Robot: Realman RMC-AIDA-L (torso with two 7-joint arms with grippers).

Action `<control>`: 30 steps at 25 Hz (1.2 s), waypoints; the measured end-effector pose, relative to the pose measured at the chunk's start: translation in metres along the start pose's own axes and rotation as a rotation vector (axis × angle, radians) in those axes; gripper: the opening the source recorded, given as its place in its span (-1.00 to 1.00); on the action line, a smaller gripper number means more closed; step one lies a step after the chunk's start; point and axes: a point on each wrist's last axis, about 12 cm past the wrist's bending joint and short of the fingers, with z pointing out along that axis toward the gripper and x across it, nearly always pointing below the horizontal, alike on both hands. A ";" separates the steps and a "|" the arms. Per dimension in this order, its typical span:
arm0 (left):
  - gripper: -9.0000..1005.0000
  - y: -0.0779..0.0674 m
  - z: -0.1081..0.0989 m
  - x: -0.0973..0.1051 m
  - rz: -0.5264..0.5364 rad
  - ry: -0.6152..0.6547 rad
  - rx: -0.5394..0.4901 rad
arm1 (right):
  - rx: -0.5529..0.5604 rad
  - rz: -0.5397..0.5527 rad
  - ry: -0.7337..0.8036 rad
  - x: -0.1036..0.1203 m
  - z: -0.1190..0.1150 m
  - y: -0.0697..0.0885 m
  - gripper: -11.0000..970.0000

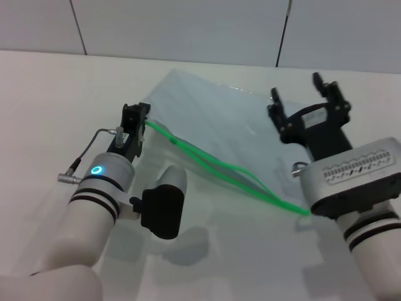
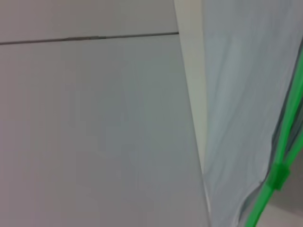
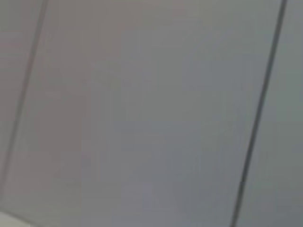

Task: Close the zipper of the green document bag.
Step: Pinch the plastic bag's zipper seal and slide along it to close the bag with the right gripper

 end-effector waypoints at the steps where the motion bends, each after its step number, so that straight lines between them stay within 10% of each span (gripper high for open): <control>1: -0.90 0.000 0.000 0.001 -0.002 0.004 -0.004 | -0.016 -0.001 0.000 0.000 -0.001 0.002 0.50; 30: -0.89 0.015 -0.008 -0.002 -0.085 -0.061 -0.178 | -0.351 -0.111 -0.013 -0.007 -0.006 0.043 0.50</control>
